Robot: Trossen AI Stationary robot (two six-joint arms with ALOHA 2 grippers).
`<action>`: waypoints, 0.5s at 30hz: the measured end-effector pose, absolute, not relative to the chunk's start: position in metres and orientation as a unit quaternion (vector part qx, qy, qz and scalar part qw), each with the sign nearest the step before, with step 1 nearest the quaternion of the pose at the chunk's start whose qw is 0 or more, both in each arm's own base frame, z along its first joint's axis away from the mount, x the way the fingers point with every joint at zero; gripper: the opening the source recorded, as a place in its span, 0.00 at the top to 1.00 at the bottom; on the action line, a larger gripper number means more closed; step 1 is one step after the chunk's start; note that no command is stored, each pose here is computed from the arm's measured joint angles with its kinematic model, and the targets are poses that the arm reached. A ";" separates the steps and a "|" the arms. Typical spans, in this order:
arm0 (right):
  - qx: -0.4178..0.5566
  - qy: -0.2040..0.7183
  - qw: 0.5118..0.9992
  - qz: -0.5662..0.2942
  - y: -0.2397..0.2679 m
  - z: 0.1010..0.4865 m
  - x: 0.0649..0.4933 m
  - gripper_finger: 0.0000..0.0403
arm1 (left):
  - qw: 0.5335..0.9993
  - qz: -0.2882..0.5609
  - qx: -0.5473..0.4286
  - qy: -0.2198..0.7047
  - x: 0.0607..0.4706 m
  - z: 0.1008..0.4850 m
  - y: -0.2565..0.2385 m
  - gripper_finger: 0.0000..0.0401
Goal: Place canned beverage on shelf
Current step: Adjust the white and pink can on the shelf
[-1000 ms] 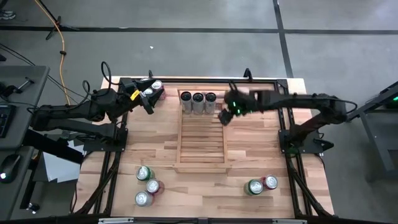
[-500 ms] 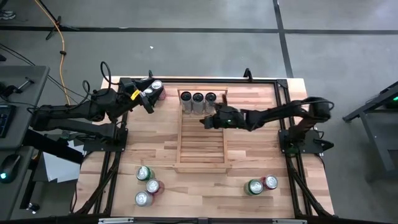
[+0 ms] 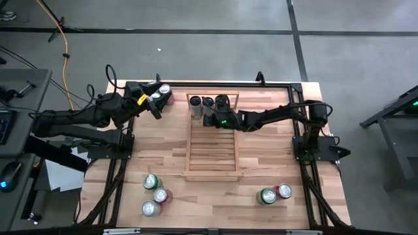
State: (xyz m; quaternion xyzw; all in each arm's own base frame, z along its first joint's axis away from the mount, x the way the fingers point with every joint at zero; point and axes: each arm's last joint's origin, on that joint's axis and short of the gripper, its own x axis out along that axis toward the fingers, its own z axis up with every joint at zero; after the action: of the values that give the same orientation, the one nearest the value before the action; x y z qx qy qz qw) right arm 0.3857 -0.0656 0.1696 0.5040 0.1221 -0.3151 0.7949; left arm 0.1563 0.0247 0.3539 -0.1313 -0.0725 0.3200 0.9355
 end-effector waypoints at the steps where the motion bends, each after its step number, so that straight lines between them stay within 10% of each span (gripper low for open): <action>1: 0.503 0.119 0.794 -0.320 -0.067 0.170 0.385 1.00 | 0.935 0.320 -0.131 -0.073 0.156 0.354 0.025 0.18; 15: 0.540 0.062 0.759 -0.358 -0.071 0.172 0.385 1.00 | 0.935 0.320 -0.131 -0.072 0.156 0.354 0.025 0.18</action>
State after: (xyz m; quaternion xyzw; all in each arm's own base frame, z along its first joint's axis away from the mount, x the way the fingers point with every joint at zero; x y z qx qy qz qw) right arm 0.3846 -0.0712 0.1724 0.5399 0.0617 -0.3577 0.7595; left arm 0.1563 0.0248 0.3539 -0.1313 -0.0723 0.3205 0.9353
